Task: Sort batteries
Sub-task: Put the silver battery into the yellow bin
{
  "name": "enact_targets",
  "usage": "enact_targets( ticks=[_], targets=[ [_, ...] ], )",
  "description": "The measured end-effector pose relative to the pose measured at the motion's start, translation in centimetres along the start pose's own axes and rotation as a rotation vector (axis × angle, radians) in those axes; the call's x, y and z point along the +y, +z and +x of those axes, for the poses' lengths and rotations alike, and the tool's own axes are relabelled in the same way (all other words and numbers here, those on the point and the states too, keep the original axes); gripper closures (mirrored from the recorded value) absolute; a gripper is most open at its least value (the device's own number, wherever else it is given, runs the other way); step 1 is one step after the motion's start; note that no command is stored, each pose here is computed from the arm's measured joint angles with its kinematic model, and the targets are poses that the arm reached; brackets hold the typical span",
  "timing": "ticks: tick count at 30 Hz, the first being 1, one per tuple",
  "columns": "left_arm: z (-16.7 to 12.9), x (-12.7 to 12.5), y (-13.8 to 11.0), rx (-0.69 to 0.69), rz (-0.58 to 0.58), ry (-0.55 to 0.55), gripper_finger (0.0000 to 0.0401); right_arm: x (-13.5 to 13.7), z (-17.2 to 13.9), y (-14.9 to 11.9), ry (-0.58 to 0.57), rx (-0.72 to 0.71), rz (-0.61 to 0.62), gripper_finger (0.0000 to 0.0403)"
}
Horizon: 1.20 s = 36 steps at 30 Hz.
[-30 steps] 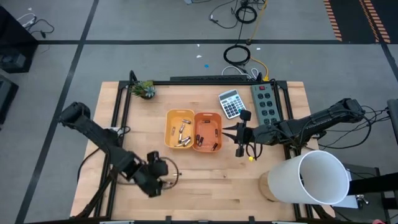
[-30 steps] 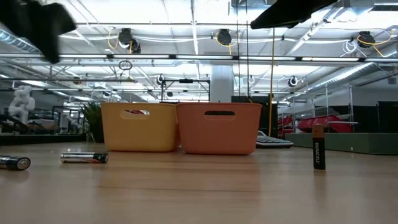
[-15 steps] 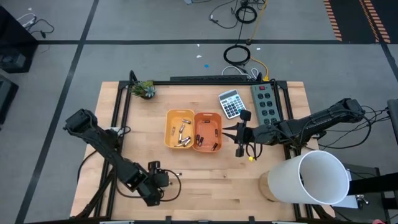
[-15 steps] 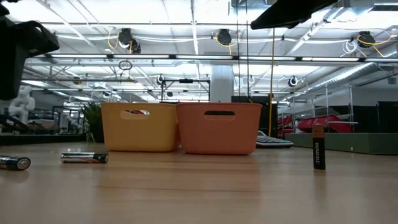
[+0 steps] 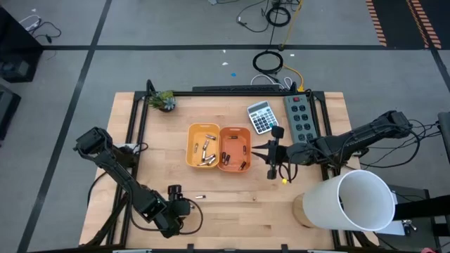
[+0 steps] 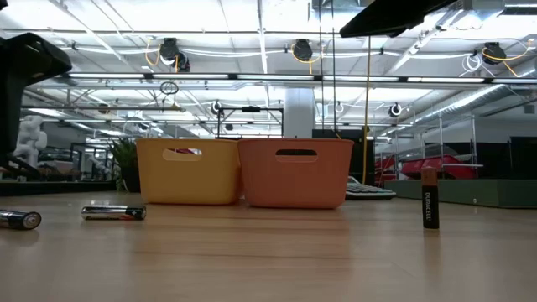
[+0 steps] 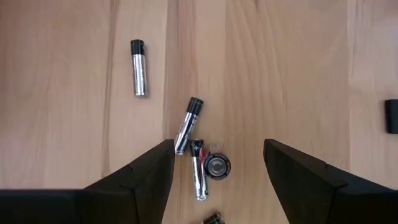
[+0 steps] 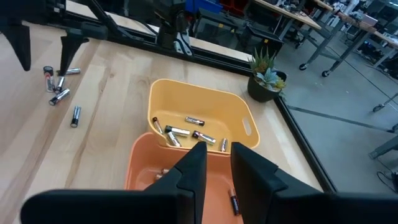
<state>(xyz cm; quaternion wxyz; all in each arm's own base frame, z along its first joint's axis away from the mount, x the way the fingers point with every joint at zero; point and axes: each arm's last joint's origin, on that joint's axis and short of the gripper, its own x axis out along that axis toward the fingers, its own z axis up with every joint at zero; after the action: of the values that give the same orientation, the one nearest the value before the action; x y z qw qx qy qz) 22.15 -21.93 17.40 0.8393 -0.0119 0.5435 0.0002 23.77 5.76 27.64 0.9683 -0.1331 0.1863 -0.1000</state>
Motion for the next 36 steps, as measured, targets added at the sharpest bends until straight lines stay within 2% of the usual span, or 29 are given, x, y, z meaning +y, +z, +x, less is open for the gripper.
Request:
enact_targets(
  ticks=[6,21,28,32,36],
  targets=[
    [0.0,-0.2,-0.3,-0.058,-0.013,0.031,0.0146,0.0,0.0,0.0,-0.001,0.0,0.0,0.0339],
    [2.4,-0.3,-3.8,-0.21,-0.05,0.0,0.0146,0.0,0.0,0.0,-0.001,0.001,0.0,0.0339],
    [2.7,-0.3,-4.7,-0.277,-0.066,0.026,0.0147,0.0,0.0,0.0,-0.001,0.001,0.0,0.0339],
    [2.7,-0.3,-4.7,-0.284,-0.069,0.022,0.0172,0.0,0.0,0.0,-0.001,0.001,0.0,0.0339],
    [2.6,-0.4,-4.7,-0.287,-0.067,0.02,0.0226,0.0,0.0,0.0,-0.001,0.001,0.001,0.0339]
  ],
)
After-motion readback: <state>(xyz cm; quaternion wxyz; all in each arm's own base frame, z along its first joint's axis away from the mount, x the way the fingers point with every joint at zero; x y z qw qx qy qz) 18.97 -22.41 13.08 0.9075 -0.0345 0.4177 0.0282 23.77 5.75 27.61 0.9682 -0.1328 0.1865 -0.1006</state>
